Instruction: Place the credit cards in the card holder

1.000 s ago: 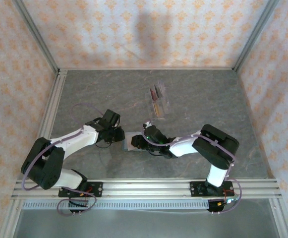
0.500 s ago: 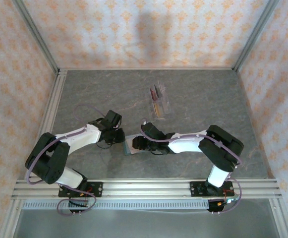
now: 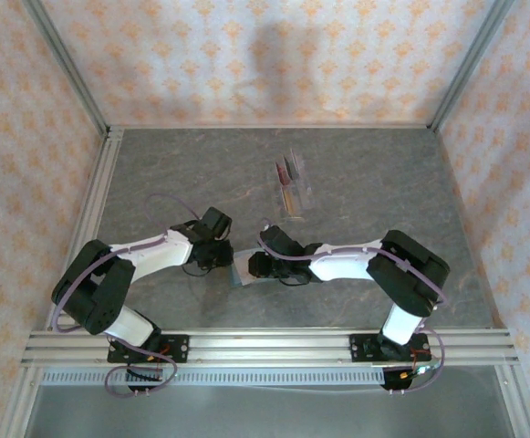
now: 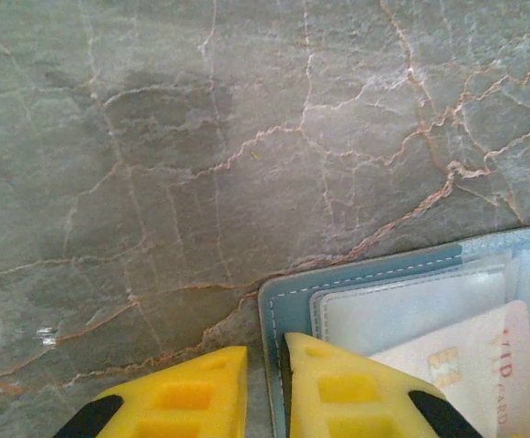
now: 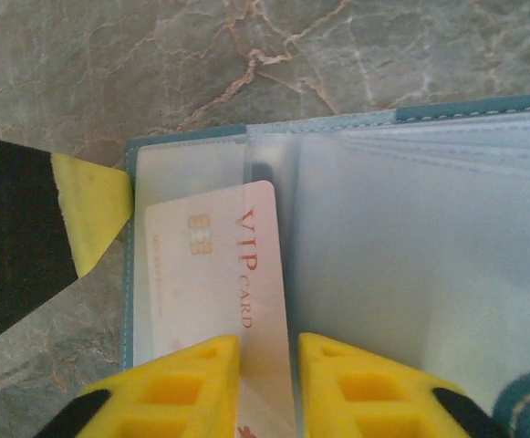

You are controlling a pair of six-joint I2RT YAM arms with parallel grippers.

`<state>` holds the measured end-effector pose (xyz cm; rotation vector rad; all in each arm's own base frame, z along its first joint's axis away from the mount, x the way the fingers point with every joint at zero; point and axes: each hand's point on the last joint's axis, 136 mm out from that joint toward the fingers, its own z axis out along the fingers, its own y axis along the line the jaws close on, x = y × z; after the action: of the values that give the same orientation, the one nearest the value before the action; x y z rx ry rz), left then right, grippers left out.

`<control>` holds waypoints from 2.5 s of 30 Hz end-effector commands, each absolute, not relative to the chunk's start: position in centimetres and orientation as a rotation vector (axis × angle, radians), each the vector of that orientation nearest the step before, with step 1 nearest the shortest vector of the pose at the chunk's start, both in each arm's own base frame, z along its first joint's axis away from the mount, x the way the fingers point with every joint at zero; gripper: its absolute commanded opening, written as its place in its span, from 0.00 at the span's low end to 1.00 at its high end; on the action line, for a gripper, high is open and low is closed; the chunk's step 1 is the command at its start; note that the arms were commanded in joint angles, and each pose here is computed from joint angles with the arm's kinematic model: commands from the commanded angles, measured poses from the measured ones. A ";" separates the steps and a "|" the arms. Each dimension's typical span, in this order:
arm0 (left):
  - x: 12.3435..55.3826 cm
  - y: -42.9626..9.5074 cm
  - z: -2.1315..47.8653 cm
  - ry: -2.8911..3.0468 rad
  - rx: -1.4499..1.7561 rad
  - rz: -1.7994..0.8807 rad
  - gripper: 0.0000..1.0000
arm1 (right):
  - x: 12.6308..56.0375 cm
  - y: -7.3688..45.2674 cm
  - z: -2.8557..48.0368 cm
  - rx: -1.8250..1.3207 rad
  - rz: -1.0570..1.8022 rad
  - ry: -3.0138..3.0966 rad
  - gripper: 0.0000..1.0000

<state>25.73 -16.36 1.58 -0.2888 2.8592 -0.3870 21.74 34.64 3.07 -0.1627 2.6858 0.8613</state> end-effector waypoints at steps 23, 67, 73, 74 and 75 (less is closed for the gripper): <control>23.8 -17.1 0.0 2.899 -0.267 -0.392 0.18 | 22.6 36.5 3.4 0.032 0.852 2.600 0.10; 23.7 -16.7 -0.4 2.908 -0.260 -0.360 0.18 | 18.6 35.2 4.0 -0.862 0.443 2.666 0.41; 23.7 -16.7 -0.3 2.909 -0.258 -0.363 0.18 | 18.6 34.5 3.2 -0.902 0.333 2.653 0.45; 23.7 -16.7 -0.3 2.909 -0.258 -0.362 0.18 | 18.5 34.6 3.0 -0.909 0.325 2.653 0.45; 23.8 -16.8 -0.3 2.907 -0.257 -0.364 0.18 | 18.5 34.6 2.8 -0.917 0.319 2.653 0.45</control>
<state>25.78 -16.36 1.51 -0.2811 2.8247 -0.3567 18.23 34.94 3.15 -0.8769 2.6658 0.4122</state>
